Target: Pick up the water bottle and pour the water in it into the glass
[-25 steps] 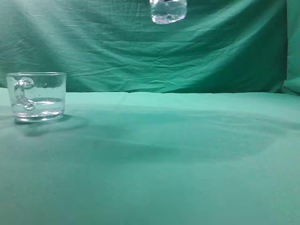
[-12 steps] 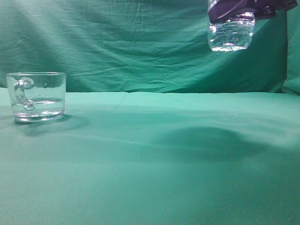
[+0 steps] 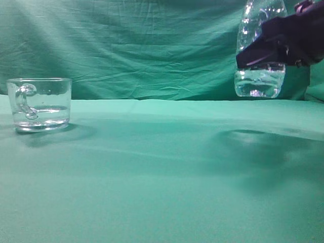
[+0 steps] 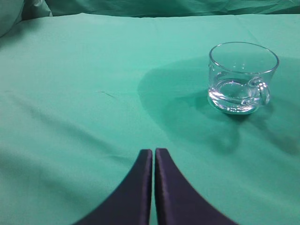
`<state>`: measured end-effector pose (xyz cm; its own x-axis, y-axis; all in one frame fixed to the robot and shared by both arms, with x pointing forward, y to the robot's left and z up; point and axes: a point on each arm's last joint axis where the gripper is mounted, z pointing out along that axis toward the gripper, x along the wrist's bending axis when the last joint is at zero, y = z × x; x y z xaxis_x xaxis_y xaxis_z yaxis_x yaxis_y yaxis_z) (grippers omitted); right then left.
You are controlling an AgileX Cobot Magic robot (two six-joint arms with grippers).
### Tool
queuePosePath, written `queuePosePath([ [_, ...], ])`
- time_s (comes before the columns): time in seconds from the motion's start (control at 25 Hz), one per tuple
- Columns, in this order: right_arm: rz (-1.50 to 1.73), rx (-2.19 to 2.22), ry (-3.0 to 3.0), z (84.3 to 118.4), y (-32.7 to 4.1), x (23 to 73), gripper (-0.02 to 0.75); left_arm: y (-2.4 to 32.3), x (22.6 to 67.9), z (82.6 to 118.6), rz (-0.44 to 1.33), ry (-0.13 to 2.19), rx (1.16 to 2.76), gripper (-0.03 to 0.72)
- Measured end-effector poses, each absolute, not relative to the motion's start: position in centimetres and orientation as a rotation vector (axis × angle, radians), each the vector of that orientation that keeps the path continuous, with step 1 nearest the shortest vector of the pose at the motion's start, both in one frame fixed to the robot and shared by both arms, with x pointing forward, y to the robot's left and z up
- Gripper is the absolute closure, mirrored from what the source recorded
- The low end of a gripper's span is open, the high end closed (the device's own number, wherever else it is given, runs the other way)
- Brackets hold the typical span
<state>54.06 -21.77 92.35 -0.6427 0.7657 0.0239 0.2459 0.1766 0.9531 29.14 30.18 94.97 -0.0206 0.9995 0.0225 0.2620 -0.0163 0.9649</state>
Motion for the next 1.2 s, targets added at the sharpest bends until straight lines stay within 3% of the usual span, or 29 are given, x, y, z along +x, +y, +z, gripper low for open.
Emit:
queuePosePath([
  [0.36, 1.525, 0.860, 1.982, 87.6, -21.3, 54.5, 0.440, 30.2, 29.1, 95.0, 1.104, 1.411, 1.406, 0.688],
  [0.6, 1.538, 0.887, 1.952, 87.1, -21.4, 54.7, 0.440, 30.2, 29.1, 95.0, 1.104, 1.411, 1.406, 0.688],
  [0.92, 1.568, 0.938, 1.937, 87.2, -21.4, 54.7, 0.087, 30.2, 29.1, 95.0, 1.104, 1.411, 1.406, 0.688],
  [1.0, 1.574, 0.920, 1.920, 88.1, -21.5, 54.5, 0.094, 30.2, 29.1, 95.0, 1.104, 1.411, 1.406, 0.688],
  [1.04, 1.581, 0.903, 1.904, 88.8, -21.5, 54.5, 0.054, 30.2, 29.1, 95.0, 1.104, 1.411, 1.406, 0.688],
  [1.2, 1.648, 0.869, 1.813, 92.2, -21.5, 54.5, 0.068, 30.2, 29.1, 95.0, 1.104, 1.411, 1.406, 0.688],
])
